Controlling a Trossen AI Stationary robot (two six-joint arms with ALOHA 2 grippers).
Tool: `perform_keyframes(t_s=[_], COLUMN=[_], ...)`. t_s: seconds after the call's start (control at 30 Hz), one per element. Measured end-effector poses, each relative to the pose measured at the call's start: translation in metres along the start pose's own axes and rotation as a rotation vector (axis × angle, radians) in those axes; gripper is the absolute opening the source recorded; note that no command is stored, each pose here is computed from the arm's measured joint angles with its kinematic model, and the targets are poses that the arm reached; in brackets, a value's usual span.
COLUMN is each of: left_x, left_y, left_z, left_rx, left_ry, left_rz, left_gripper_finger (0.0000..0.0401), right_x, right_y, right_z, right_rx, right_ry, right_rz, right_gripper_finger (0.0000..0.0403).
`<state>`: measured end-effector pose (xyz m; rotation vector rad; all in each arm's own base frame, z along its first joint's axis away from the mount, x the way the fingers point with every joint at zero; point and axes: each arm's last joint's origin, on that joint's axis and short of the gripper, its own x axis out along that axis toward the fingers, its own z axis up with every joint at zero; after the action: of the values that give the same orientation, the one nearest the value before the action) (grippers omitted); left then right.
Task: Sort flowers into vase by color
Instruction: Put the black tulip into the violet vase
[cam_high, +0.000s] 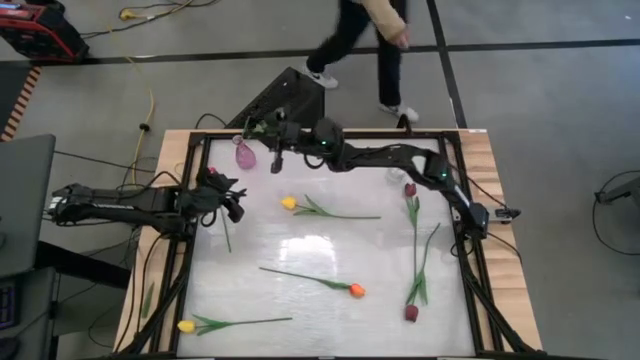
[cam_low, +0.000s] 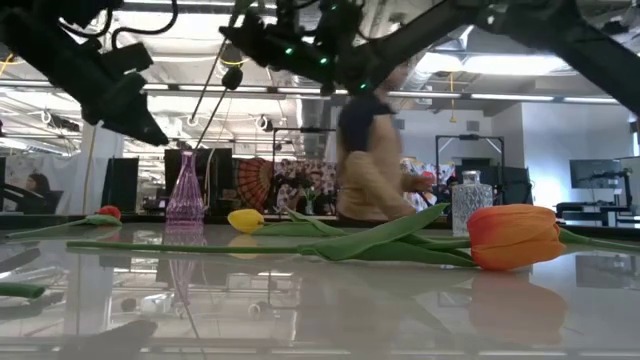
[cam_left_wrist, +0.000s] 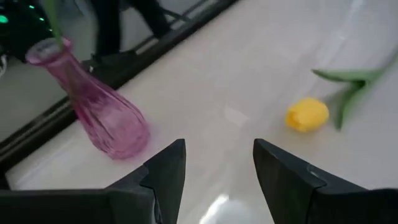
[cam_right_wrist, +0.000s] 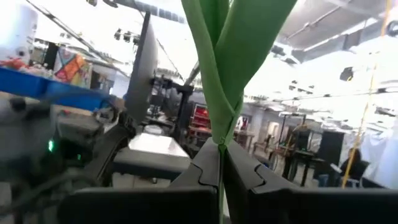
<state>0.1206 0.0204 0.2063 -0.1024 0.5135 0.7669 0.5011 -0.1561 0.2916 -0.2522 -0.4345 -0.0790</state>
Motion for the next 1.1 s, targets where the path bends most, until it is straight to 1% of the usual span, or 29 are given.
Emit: perform_keyframes(t_s=[0.13, 0.27, 0.33, 0.5, 0.6, 0.73, 1.1], left_x=[-0.008, -0.016, -0.019, -0.025, -0.026, -0.027, -0.027], left_y=[0.005, 0.011, 0.014, 0.018, 0.02, 0.02, 0.02], left_z=[0.008, 0.01, 0.011, 0.011, 0.011, 0.011, 0.011], left_rx=[-0.05, -0.076, -0.094, -0.12, -0.13, -0.136, -0.162], left_ry=[-0.066, -0.113, -0.134, -0.16, -0.172, -0.176, -0.177], left_rz=[0.021, 0.014, 0.006, -0.007, -0.011, -0.013, -0.016], left_gripper_finger=[0.0178, 0.0178, 0.0178, 0.0178, 0.0178, 0.0178, 0.0178], right_x=[0.009, 0.013, 0.014, 0.015, 0.014, 0.014, 0.014], right_y=[-0.01, -0.018, -0.02, -0.024, -0.027, -0.028, -0.026], right_z=[-0.011, -0.019, -0.028, -0.035, -0.04, -0.042, -0.044], right_rx=[0.034, 0.028, 0.024, 0.025, 0.014, -0.026, -0.019], right_ry=[-0.001, -0.01, 0.001, -0.002, 0.04, 0.051, 0.073], right_rz=[-0.015, -0.034, -0.037, -0.046, -0.074, -0.077, -0.063], right_gripper_finger=[0.0029, 0.003, 0.003, 0.0029, 0.0032, 0.0029, 0.003])
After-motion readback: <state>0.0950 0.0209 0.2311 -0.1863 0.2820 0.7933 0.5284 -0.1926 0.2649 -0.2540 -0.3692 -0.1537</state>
